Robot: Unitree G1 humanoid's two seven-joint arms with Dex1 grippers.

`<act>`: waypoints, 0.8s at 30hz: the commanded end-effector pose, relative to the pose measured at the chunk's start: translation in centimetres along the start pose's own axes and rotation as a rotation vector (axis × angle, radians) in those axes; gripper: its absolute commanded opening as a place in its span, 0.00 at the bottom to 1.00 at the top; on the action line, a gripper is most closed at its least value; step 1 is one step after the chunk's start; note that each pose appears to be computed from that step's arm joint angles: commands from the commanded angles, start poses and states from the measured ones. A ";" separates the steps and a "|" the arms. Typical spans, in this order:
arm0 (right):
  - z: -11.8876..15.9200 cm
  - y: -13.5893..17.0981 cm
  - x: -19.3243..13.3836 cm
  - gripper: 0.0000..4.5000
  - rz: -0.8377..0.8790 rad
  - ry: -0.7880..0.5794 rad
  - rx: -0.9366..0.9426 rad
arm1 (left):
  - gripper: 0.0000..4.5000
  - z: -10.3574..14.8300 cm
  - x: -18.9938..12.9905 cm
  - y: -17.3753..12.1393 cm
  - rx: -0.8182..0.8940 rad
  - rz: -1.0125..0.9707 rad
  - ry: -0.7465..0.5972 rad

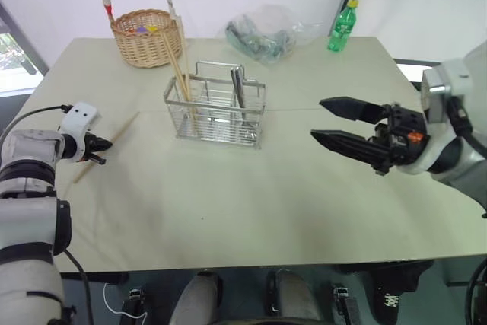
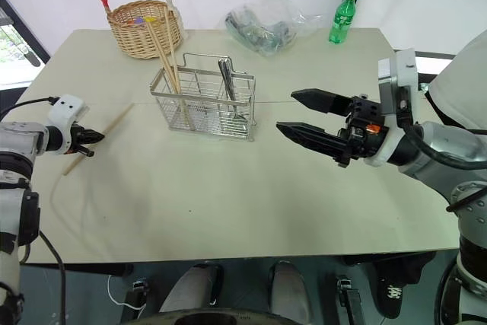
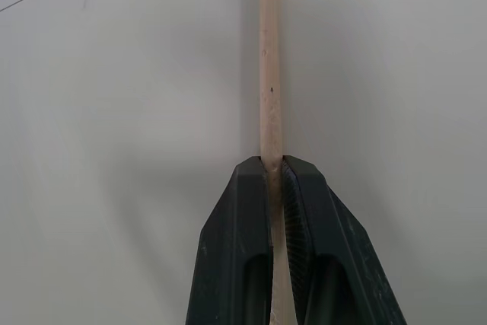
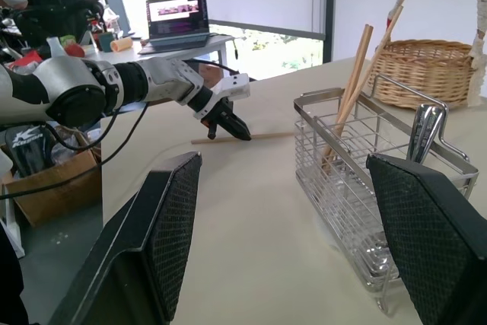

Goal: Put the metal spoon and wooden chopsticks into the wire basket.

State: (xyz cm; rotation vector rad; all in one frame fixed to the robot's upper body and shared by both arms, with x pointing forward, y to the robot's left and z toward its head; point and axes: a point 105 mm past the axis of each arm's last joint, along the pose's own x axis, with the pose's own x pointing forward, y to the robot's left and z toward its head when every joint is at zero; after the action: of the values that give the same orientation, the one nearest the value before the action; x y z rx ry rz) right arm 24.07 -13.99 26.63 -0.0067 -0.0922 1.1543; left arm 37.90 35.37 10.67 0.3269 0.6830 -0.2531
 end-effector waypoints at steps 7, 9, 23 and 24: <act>0.6 0.4 -0.3 0.79 0.003 -0.009 -0.037 | 0.01 9.7 -4.2 4.1 -0.239 0.243 -0.555; 0.6 0.4 -0.4 0.79 0.000 -0.006 -0.038 | 0.01 14.2 -7.6 5.1 -0.359 0.267 -0.826; 0.5 0.6 -0.3 0.79 -0.015 -0.010 -0.037 | 0.01 29.0 -13.8 -7.0 -0.466 -0.243 -1.374; 0.5 0.6 -0.5 0.79 -0.023 -0.011 -0.036 | 0.01 28.7 -12.8 -7.9 -0.461 -0.271 -1.343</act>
State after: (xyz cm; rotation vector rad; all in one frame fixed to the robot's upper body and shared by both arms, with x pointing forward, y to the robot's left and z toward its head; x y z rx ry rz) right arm 23.87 -14.11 26.01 -0.0107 -0.0717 1.1298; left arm 42.97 19.37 37.22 -0.4287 -0.5223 -0.4491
